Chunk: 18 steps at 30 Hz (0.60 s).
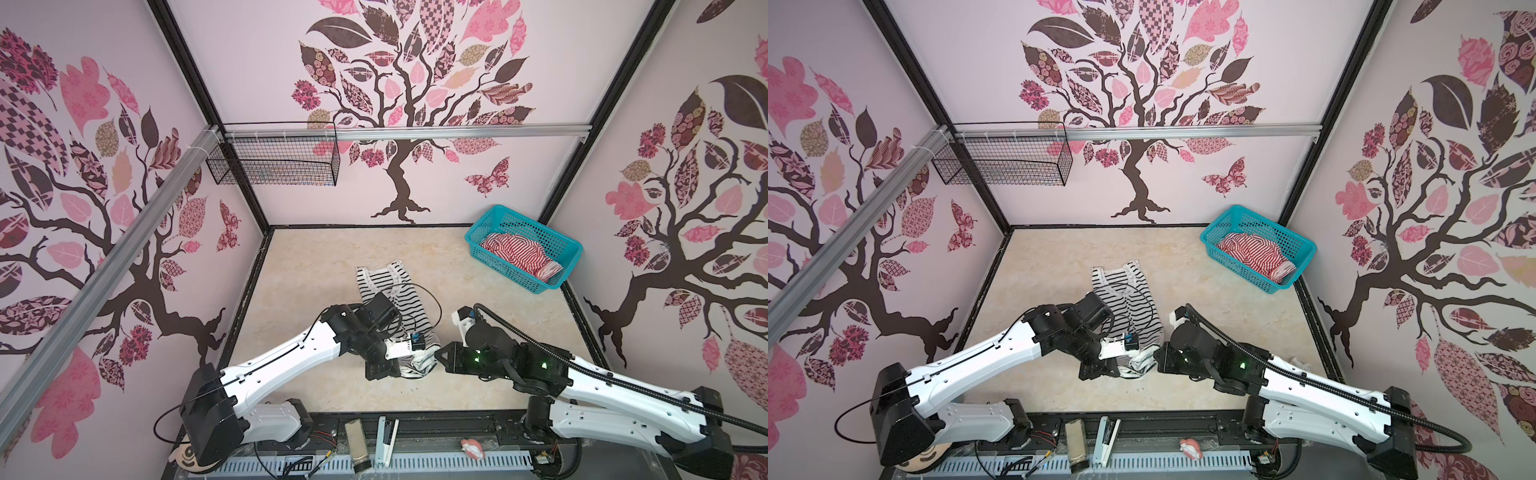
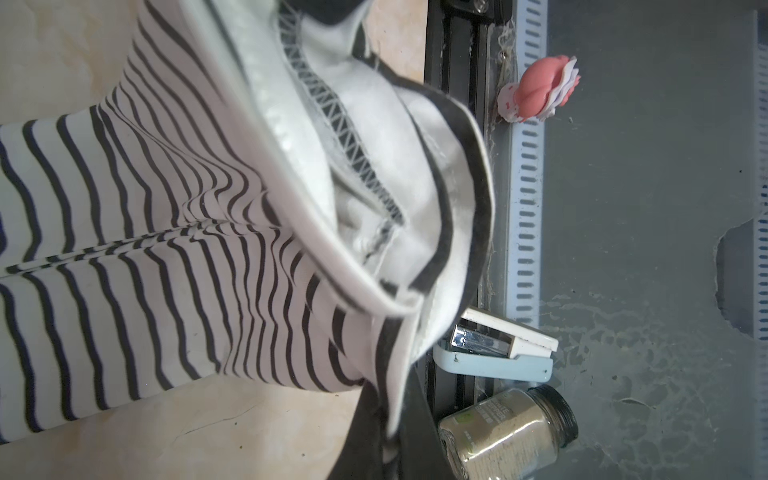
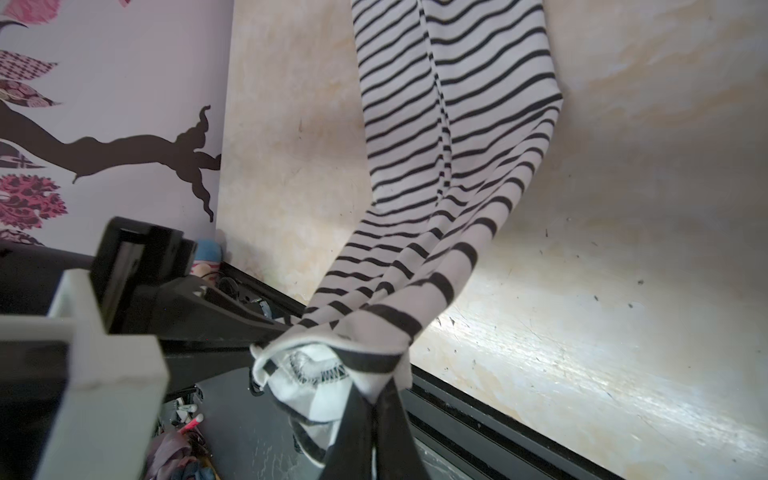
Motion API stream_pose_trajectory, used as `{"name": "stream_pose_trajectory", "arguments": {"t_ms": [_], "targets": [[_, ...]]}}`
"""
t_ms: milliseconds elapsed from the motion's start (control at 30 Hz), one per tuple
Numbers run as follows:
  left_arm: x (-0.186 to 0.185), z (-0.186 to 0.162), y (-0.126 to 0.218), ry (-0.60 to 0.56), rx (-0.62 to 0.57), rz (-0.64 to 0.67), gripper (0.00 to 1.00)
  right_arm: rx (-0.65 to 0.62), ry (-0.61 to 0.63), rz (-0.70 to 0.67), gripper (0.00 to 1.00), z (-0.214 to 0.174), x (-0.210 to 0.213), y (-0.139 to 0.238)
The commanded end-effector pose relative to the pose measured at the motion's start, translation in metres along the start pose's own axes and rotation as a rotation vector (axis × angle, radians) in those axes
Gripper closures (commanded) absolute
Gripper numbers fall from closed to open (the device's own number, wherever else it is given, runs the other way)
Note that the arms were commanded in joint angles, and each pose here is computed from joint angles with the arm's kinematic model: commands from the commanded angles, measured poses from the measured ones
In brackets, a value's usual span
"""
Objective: Fold and stack the tank tops
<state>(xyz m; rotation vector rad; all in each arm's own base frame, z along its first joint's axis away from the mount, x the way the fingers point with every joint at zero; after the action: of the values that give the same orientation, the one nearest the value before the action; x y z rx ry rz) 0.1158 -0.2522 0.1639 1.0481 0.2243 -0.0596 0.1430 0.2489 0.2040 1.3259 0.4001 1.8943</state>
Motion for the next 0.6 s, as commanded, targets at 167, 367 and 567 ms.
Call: {"name": "stream_pose_trajectory", "arguments": {"t_ms": [167, 367, 567], "targets": [[0.052, 0.022, 0.044, 0.097, -0.167, 0.155, 0.90, -0.062, 0.060, -0.064, 1.00, 0.053, 0.010, -0.004], [0.096, 0.024, 0.047, 0.128, -0.180, 0.247, 0.89, -0.081, 0.084, -0.091, 1.00, 0.096, 0.010, -0.027], [0.157, 0.015, 0.040, 0.184, -0.172, 0.355, 0.87, -0.026, 0.057, -0.094, 1.00, 0.131, -0.011, -0.067]]}}
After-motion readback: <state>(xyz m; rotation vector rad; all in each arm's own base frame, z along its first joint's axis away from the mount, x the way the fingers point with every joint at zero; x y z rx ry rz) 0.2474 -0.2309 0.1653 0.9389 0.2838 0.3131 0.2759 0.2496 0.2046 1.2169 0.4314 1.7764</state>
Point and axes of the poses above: each gripper's point midway between its finger pads, its own y axis back along the fingers, its own x axis along the line the jaws close on, z = x × y, the point moved 1 cm from there along y, back along the fingers, and after that the axes turned 1 degree about y, right-handed, at the moved point
